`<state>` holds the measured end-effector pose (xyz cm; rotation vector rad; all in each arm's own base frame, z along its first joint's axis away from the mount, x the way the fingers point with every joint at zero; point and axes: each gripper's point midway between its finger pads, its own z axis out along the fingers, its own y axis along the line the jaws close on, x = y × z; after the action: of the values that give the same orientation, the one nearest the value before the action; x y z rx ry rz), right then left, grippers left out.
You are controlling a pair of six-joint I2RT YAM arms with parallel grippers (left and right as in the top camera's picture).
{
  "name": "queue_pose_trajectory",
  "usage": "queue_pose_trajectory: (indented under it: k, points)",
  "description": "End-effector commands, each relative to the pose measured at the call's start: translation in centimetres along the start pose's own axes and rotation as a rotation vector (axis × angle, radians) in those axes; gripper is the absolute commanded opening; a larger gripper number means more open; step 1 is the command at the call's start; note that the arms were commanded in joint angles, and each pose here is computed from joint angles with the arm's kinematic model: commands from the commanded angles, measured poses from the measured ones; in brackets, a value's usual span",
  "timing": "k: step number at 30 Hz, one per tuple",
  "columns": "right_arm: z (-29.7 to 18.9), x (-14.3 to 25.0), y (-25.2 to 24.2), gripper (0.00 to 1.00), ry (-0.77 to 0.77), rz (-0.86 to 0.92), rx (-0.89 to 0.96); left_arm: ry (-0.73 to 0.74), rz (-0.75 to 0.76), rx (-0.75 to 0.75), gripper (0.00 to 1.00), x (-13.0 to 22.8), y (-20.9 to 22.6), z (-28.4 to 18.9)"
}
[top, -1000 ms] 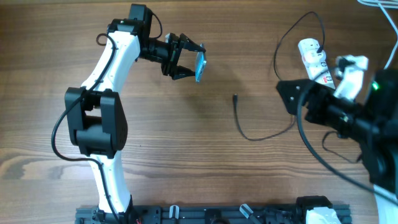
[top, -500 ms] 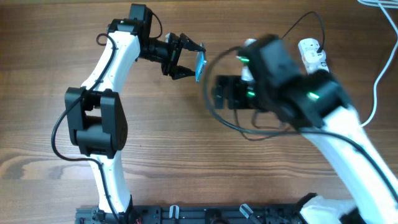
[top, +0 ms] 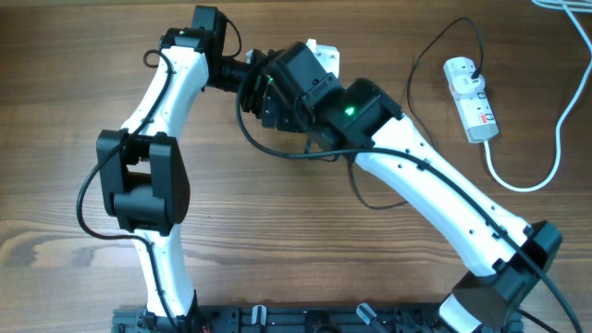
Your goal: Plug charger to phone and switch on socket
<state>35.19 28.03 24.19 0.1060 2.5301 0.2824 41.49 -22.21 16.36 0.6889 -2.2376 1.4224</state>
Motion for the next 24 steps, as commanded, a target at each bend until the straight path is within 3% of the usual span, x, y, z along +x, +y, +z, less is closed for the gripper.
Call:
queue_pose_trajectory:
  k: [1,7,12,24]
  points:
    - [-1.1,-1.4,-0.3,1.0,-0.128,0.085,0.076,0.02,0.006,0.023,0.72,1.8,-1.3,-0.3]
    - [-0.5,-0.8,-1.7,0.99,-0.167,0.161,0.153,0.02,-0.022,0.023,0.73,1.8,-1.3,-0.3]
    - [0.0,-0.6,-1.8,0.8,-0.173,0.183,0.156,0.022,-0.022,0.021,0.73,1.9,-1.3,-0.2]
    - [2.1,-0.2,-1.7,0.8,-0.161,0.118,0.193,0.038,-0.017,0.023,0.73,2.3,-1.5,0.2]
